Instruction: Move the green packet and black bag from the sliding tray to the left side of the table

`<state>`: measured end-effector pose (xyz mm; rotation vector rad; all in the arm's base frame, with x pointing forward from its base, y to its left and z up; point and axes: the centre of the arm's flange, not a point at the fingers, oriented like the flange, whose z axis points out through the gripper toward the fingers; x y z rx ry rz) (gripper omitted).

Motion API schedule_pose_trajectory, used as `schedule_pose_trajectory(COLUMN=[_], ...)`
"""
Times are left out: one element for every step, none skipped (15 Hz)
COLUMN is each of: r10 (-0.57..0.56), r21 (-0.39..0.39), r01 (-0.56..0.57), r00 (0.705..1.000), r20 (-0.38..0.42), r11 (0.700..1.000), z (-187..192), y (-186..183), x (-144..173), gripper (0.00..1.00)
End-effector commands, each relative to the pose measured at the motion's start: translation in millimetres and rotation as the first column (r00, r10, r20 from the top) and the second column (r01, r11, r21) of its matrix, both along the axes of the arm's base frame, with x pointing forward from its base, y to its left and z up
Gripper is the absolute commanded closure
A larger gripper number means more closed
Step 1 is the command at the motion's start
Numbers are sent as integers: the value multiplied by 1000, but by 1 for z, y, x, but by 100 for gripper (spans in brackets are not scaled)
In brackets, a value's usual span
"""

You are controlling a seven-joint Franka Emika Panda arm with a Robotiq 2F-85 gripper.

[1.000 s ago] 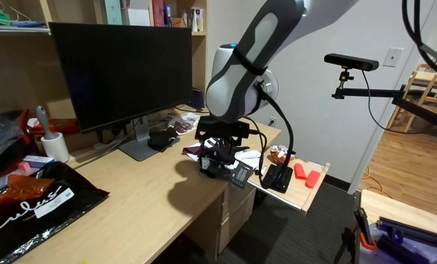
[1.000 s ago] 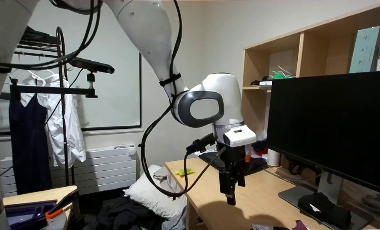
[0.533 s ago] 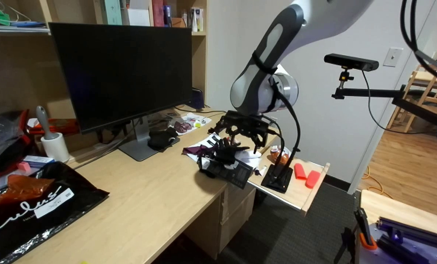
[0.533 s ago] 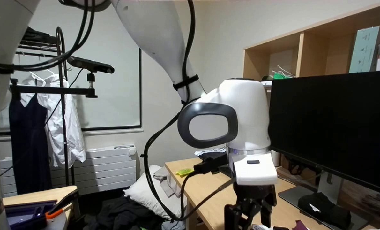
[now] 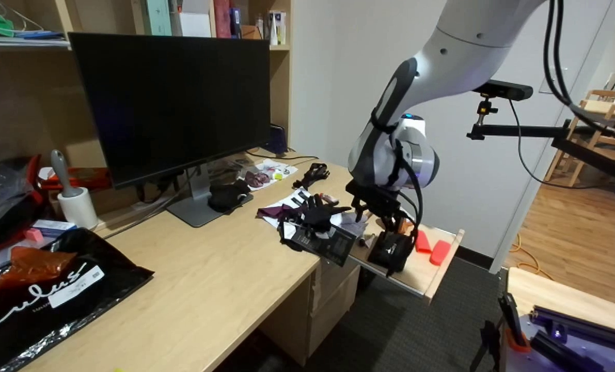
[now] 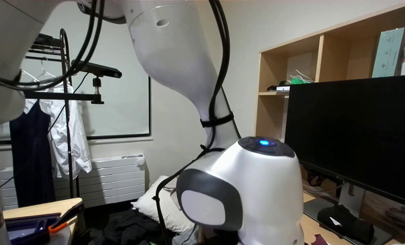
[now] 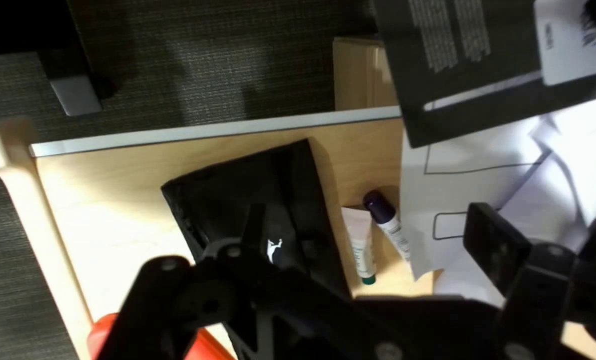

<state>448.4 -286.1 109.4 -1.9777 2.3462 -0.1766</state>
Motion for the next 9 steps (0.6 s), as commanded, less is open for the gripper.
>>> schedule_pose_trajectory(r10=[-77,-100,-123,-143,-162,-169,-170,-153,-141], r21=[25,33,36,45,47,52,49,31,30], r01=[76,99,122,141,159,166,167,152,139], r00=[997,994,992,989,986,984,983,986,988], r20=[32,33,37,46,52,58,65,60,56], r11=[997,995,992,989,986,985,985,988,990], z=[-25,-27,-29,-30,-30,-31,-31,-35,-38], y=[-26,-32,-39,-45,-50,-53,-56,-57,-58], x=[-17,-22,-26,-30,-34,-37,-42,-45,-49], gripper=[0,0,0,0,0,0,0,0,0])
